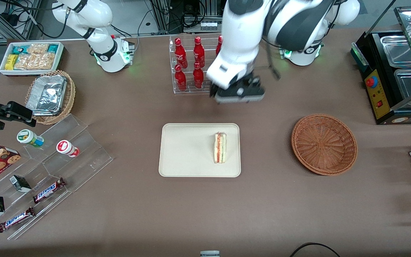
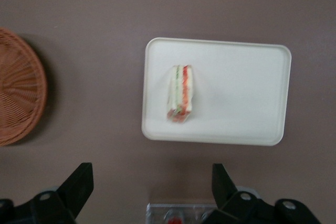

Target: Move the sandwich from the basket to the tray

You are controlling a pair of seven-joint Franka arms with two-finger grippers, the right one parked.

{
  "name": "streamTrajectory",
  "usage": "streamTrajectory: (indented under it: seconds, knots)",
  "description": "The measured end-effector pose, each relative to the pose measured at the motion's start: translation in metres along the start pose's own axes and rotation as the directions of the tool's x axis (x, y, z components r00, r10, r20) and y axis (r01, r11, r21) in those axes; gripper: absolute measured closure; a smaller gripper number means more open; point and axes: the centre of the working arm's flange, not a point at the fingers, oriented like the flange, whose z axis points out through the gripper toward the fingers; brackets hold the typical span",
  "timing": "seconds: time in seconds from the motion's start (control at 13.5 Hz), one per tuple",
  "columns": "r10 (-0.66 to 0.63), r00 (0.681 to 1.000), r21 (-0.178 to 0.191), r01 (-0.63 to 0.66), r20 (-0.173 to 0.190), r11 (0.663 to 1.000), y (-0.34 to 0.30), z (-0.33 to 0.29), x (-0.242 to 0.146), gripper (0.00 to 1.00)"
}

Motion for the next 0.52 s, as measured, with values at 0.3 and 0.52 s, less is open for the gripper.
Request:
streamTrajectory:
  seconds: [0.3,0.52]
  knots:
    - [0.122,0.991,0.040,-0.125,0.055,0.991,-0.107,-0.073,-0.001,0.00]
    - [0.198,0.975,0.046,-0.203,0.104,0.978,-0.180,-0.094,0.006,0.00]
